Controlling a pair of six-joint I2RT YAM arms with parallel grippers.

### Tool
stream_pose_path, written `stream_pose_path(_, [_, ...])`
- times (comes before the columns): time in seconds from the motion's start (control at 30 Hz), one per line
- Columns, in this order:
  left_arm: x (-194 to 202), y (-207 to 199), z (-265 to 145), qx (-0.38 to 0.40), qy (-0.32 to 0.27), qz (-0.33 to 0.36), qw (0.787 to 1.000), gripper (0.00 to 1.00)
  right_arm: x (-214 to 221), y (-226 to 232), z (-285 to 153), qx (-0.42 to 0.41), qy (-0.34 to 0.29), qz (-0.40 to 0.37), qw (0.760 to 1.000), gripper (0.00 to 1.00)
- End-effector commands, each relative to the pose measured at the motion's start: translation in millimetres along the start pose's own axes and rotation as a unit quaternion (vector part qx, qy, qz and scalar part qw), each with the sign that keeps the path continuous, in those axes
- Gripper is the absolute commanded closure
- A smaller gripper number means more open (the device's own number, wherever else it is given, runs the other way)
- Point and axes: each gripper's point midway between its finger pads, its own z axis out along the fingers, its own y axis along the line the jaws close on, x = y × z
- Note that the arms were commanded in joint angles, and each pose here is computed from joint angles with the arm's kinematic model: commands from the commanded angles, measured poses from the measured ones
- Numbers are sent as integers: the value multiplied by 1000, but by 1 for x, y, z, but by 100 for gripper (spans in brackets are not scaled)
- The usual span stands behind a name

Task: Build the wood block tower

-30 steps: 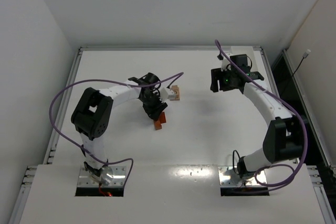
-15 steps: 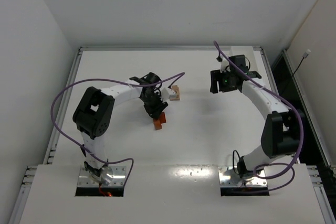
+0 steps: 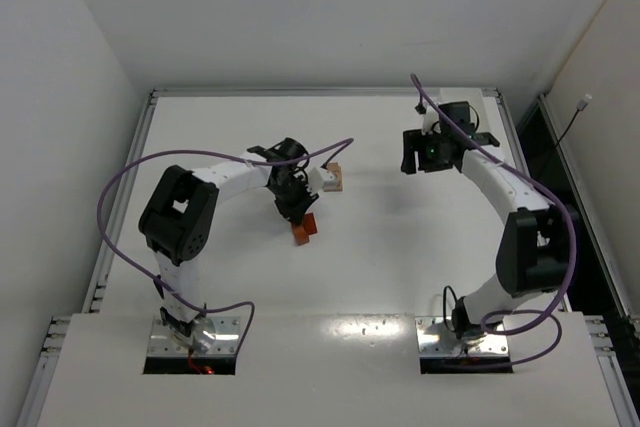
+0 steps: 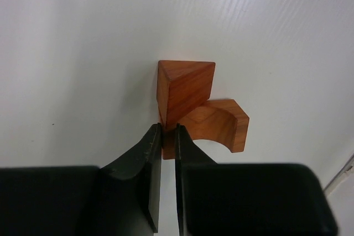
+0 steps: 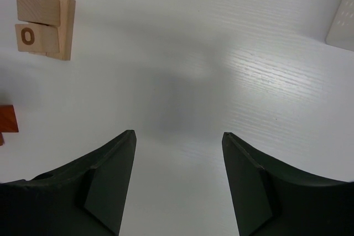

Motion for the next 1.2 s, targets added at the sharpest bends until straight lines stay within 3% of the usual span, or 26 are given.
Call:
stream_pose_path(0.0, [-18, 1, -7, -8, -23, 20, 1000, 100, -26, 8, 2, -26, -31, 7, 999, 40])
stream_pose_path(0.2, [-31, 4, -33, -43, -80, 14, 996, 100, -44, 33, 2, -99, -54, 21, 993, 43])
stream_pose_path(0.23, [-46, 12, -52, -73, -121, 29, 990, 100, -46, 37, 6, -110, -56, 25, 992, 43])
stream_pose_path(0.33, [-56, 15, -73, -110, -169, 34, 979, 100, -51, 50, 6, -145, -60, 48, 986, 43])
stream_pose_path(0.37, [-74, 15, -97, -138, -215, 40, 966, 100, -52, 57, 6, -167, -61, 52, 983, 42])
stream_pose_path(0.47, [-89, 23, -131, -197, -281, 33, 939, 100, -61, 70, 5, -207, -67, 73, 973, 40])
stream_pose_path(0.53, [-103, 24, -166, -243, -340, 40, 908, 100, -71, 82, 0, -243, -77, 84, 963, 39])
stream_pose_path(0.67, [-115, 11, -211, -275, -436, 35, 856, 100, -96, 111, -10, -316, -89, 105, 939, 36])
stream_pose_path(0.7, [-119, 3, -217, -265, -454, 45, 849, 100, -99, 121, -14, -339, -88, 103, 931, 36])
stream_pose_path(0.73, [-125, -2, -238, -274, -484, 60, 829, 100, -113, 125, -22, -351, -108, 96, 925, 36])
stream_pose_path(0.9, [-138, -17, -267, -234, -551, 16, 801, 100, -127, 147, -31, -409, -112, 101, 900, 35])
stream_pose_path(1.03, [-147, -39, -275, -157, -584, 21, 796, 100, -129, 171, -45, -451, -104, 101, 880, 35])
stream_pose_path(1.17, [-153, -45, -274, -131, -593, 28, 794, 100, -132, 189, -69, -493, -110, 80, 859, 35])
